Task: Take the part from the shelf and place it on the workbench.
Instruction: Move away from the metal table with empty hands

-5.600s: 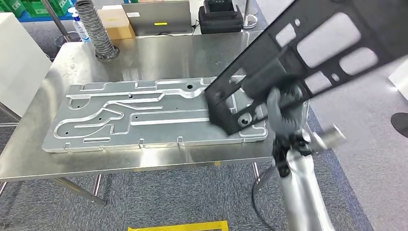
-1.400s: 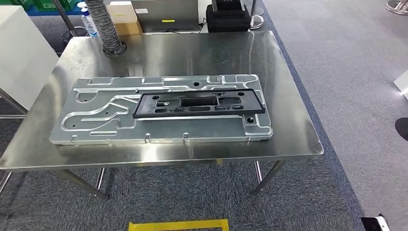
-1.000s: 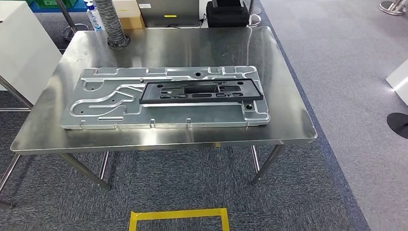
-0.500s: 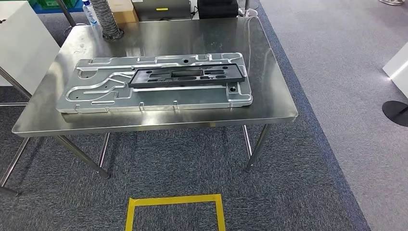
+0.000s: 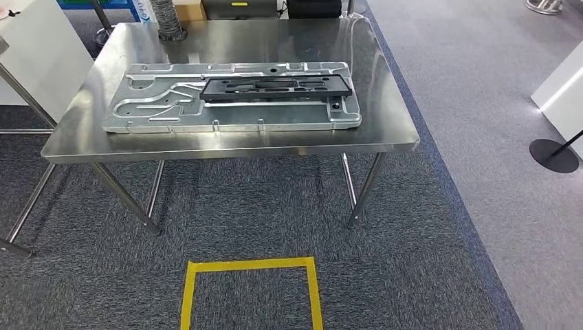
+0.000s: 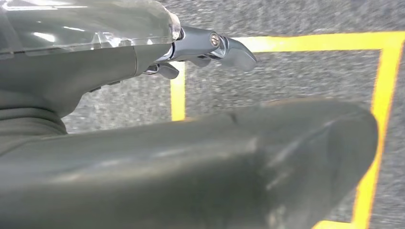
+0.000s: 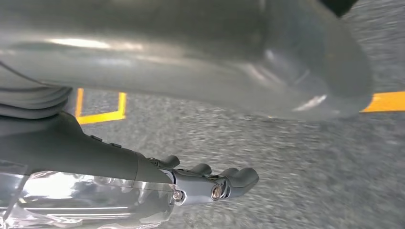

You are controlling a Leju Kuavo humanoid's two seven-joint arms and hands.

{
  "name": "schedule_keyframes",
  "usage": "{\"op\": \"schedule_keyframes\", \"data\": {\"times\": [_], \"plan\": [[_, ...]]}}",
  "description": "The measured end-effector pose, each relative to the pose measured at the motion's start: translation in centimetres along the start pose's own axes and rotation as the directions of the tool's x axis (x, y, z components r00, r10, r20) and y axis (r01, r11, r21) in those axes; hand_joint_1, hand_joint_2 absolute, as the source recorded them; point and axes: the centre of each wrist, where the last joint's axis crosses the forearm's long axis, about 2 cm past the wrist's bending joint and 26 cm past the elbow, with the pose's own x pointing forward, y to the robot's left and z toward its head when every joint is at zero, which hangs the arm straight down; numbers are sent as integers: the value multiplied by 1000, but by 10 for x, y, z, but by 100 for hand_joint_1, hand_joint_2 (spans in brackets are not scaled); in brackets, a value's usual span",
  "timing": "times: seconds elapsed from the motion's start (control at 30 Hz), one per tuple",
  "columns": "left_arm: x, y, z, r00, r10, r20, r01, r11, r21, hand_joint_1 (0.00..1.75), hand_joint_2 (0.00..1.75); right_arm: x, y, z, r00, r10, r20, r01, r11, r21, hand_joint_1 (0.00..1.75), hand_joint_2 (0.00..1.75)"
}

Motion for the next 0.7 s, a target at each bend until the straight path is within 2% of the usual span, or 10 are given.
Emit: {"op": "schedule_keyframes", "data": {"times": [0.2,0.7], "plan": [[1,1,-1,1000,-15,-2,15,1000,-1,0,0,4,5,0,988,131,-83,-131,991,13,0,0],[5,6,-2,1000,-18,15,18,1000,6,0,0,4,8,1,982,167,-88,-166,986,19,0,0]]}}
